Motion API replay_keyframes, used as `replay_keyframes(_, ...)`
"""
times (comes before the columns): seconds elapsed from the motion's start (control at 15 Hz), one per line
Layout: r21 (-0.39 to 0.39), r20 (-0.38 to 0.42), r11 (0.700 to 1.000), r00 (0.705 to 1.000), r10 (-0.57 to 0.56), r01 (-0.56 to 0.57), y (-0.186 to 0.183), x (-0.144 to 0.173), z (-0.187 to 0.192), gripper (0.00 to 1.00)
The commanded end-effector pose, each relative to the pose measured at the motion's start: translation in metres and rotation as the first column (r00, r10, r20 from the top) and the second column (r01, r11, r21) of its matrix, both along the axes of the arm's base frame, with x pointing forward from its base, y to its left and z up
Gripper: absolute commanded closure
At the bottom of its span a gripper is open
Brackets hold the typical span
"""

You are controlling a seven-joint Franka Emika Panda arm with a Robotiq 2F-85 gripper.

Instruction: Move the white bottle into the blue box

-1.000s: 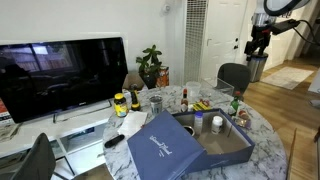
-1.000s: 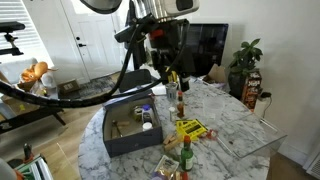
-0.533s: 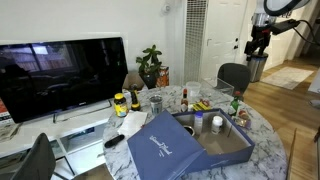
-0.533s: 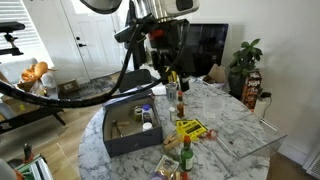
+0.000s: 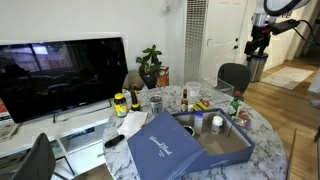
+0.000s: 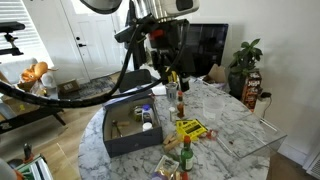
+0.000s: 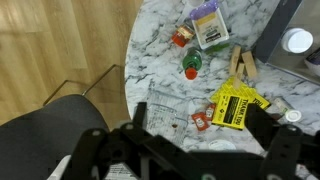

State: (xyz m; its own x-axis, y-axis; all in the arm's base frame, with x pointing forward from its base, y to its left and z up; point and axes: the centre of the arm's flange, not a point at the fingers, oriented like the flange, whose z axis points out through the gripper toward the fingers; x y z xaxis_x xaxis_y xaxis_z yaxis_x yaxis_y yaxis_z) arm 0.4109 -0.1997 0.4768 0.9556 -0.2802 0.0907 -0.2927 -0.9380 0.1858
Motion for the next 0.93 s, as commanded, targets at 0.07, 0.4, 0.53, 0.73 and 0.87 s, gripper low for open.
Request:
replay_keyframes(0.07, 0.0, 0.0, 1.0, 1.0, 0.0, 0.0, 0.0, 0.0, 0.0, 0.0)
replay_keyframes(0.4, 0.0, 0.0, 1.0, 1.0, 0.0, 0.0, 0.0, 0.0, 0.0, 0.0)
replay_keyframes(0.53, 0.0, -0.02, 1.0, 0.999, -0.031, 0.031, 0.007, -0.002, -0.005, 0.0)
replay_keyframes(0.73, 0.038, -0.105, 0.998, 0.993, 0.045, -0.041, 0.045, 0.009, -0.045, 0.0)
replay_keyframes(0.87, 0.042, -0.112, 0.994, 0.988, 0.103, -0.099, 0.078, 0.021, -0.072, 0.0)
